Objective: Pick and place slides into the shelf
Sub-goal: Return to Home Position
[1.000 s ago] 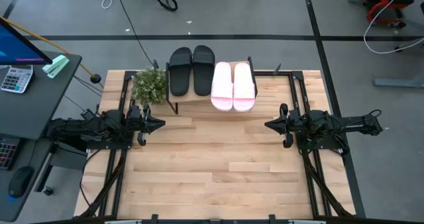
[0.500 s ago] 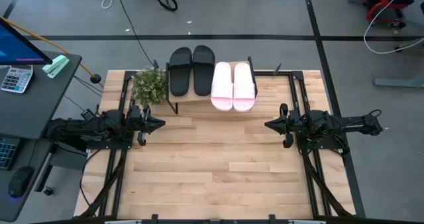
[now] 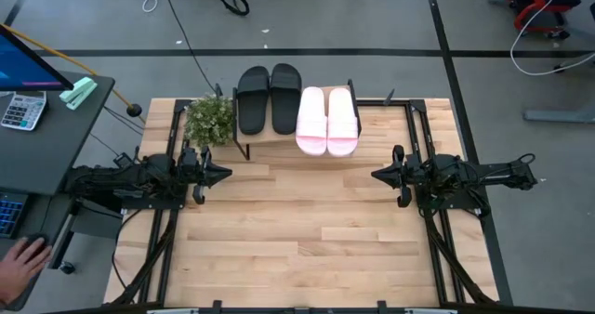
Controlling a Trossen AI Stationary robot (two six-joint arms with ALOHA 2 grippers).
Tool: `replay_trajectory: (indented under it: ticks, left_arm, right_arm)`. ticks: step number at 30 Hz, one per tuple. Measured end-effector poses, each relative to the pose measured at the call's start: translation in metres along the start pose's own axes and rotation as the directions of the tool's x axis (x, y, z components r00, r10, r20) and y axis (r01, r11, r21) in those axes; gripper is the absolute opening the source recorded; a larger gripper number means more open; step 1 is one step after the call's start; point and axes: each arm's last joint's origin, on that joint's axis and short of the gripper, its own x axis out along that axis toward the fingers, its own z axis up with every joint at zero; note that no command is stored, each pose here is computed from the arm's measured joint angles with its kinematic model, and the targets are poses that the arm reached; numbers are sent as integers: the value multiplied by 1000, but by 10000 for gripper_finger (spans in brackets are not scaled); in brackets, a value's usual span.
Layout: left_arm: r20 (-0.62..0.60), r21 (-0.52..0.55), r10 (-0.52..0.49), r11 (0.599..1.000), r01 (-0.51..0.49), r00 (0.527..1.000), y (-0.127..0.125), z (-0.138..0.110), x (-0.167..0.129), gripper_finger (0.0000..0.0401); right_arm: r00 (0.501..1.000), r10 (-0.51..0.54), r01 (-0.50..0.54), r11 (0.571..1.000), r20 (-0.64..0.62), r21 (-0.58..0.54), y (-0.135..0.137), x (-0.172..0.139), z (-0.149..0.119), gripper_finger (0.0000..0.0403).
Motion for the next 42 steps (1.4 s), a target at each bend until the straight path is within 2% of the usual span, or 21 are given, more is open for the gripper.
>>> replay_trajectory:
  ticks: [6, 20, 33, 42]
  left_arm:
    - [0, 0, 0, 1000, 0, 1000, 0, 0, 0, 23]
    - [0, 0, 0, 1000, 0, 1000, 0, 0, 0, 41]
    - [0, 0, 0, 1000, 0, 1000, 0, 0, 0, 25]
    - [0, 0, 0, 1000, 0, 1000, 0, 0, 0, 39]
  right_arm:
    - [1000, 0, 0, 1000, 0, 0, 0, 0, 0, 14]
    - [1000, 0, 0, 1000, 0, 0, 0, 0, 0, 14]
    - [1000, 0, 0, 1000, 0, 0, 0, 0, 0, 14]
    - [1000, 0, 0, 1000, 0, 0, 0, 0, 0, 15]
